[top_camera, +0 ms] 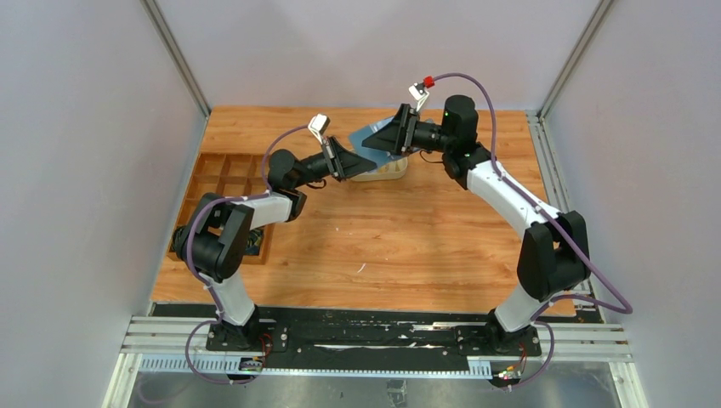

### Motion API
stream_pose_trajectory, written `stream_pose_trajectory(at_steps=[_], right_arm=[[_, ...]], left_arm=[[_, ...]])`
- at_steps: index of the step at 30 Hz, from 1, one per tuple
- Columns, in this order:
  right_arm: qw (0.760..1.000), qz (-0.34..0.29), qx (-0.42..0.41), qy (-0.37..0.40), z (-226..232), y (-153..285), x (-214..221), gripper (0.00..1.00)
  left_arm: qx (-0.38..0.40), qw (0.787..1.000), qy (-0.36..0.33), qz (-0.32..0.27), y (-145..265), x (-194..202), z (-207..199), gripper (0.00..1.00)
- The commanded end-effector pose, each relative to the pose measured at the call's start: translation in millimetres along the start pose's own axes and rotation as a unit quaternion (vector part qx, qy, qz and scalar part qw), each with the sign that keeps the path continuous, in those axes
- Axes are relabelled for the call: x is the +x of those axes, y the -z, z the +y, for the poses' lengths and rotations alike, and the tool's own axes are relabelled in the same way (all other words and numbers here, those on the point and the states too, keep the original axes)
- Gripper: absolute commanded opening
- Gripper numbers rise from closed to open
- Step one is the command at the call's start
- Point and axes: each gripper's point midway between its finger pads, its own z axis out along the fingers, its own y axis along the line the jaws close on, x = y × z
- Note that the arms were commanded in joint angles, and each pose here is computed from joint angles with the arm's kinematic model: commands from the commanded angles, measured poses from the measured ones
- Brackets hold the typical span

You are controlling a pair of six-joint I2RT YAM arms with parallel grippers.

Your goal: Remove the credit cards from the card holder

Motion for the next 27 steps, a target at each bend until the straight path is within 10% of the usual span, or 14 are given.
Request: stream_pose_trajectory(at_steps=[1, 27], right_arm=[[0.999, 0.037, -0.005, 0.000, 10.0, -10.4, 22.9, 0.68], [0.996, -0.051, 0.065, -0.018, -33.2, 44.4, -3.7, 0.46]], left_arm=[[0.038, 0.998, -0.046, 0.032, -9.7, 11.1, -32.2, 0.00], [0.039, 0.998, -0.042, 0.031, -6.9, 11.1, -28.3, 0.00]])
